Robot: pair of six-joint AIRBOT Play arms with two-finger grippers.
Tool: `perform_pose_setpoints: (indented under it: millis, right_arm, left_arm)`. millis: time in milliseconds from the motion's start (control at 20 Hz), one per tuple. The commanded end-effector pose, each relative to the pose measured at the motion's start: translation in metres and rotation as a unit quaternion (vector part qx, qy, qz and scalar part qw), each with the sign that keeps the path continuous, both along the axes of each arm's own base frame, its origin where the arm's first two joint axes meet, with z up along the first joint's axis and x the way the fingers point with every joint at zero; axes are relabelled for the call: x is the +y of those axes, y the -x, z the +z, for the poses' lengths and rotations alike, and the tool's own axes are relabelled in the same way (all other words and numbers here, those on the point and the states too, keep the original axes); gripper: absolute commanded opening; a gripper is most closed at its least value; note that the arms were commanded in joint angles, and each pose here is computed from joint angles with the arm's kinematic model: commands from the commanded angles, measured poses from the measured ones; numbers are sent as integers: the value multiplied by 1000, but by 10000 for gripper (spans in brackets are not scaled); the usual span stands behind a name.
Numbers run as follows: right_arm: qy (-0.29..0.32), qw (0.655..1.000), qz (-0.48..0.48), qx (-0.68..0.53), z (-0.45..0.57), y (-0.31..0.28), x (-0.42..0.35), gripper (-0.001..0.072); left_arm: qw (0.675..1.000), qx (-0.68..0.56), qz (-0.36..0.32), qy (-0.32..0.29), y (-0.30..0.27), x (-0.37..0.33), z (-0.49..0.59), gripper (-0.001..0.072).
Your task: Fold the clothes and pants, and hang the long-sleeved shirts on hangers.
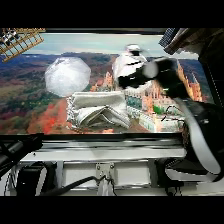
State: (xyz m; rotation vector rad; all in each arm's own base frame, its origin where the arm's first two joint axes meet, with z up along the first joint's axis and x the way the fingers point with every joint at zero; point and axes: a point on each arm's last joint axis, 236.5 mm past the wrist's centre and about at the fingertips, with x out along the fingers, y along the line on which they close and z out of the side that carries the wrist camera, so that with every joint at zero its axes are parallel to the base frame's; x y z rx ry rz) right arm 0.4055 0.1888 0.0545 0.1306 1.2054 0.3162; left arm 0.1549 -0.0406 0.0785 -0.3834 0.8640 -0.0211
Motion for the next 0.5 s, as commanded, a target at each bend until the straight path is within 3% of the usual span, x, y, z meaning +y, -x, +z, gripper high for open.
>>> perform_pose_setpoints:
  millis: [0, 150, 450]
  right_arm:
    - [-76, 989, -113, 55, -23, 8, -88, 412]
    - [-210, 964, -115, 112, -58, 35, -80, 519]
    - [-277, 941, -84, 176, -115, 63, -40, 522]
  left_arm:
    - [1000, -26, 3, -2, -10, 2, 8, 359]
    - [1000, 4, 0, 3, -16, -1, -2, 380]
    - [999, -6, -8, 36, -60, -16, -2, 407]
